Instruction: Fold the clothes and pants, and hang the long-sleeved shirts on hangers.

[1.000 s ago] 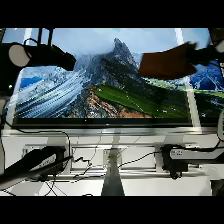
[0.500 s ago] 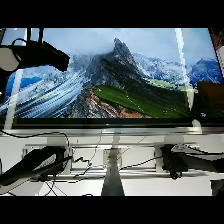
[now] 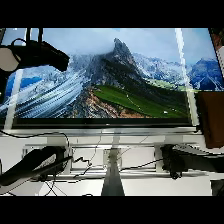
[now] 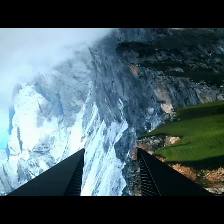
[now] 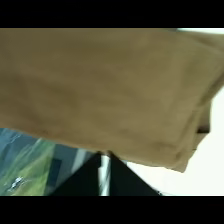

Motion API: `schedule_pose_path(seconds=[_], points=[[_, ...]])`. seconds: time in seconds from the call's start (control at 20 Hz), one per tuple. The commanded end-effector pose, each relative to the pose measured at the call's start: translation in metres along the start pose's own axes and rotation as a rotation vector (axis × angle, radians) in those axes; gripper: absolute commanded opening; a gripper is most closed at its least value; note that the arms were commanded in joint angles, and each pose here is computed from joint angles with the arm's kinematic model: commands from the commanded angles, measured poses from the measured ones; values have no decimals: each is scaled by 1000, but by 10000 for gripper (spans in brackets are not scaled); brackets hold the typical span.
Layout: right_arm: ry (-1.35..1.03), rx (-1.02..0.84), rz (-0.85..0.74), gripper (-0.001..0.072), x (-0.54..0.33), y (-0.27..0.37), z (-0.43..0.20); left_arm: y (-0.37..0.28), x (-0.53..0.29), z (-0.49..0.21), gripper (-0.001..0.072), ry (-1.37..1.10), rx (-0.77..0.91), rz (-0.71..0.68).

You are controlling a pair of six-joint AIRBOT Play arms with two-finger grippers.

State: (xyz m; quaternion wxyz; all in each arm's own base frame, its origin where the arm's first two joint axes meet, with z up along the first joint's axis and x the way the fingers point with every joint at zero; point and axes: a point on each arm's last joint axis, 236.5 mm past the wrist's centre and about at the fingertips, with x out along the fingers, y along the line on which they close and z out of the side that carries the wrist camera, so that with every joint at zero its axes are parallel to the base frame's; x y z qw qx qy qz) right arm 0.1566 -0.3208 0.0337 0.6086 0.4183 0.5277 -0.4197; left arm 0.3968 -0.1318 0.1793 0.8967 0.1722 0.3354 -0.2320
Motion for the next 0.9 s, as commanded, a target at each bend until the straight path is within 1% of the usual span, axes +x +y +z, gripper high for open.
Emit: schedule_pose_path(seconds=[0.0, 0.1, 0.2, 0.4, 0.45, 0.55, 0.65, 0.85], points=[[28, -84, 99, 14, 3, 52, -13, 1, 0, 0, 346, -1, -1, 2], [51, -232, 149, 14, 2, 98, -33, 1, 0, 0, 347, 0, -1, 1], [46, -438, 164, 13, -6, 145, -61, 1, 0, 0, 346, 0, -1, 1], [-99, -989, 264, 13, -44, 246, -136, 1, 0, 0, 346, 0, -1, 1], [-144, -1083, 299, 14, -56, 267, -158, 1, 0, 0, 346, 0, -1, 1], [-201, -1231, 372, 14, -78, 298, -207, 1, 0, 0, 346, 0, -1, 1], [-216, -1355, 427, 14, -92, 314, -253, 1, 0, 0, 346, -1, 0, 2], [-192, -1515, 476, 14, -98, 325, -314, 1, 0, 0, 346, 0, 0, 1]])
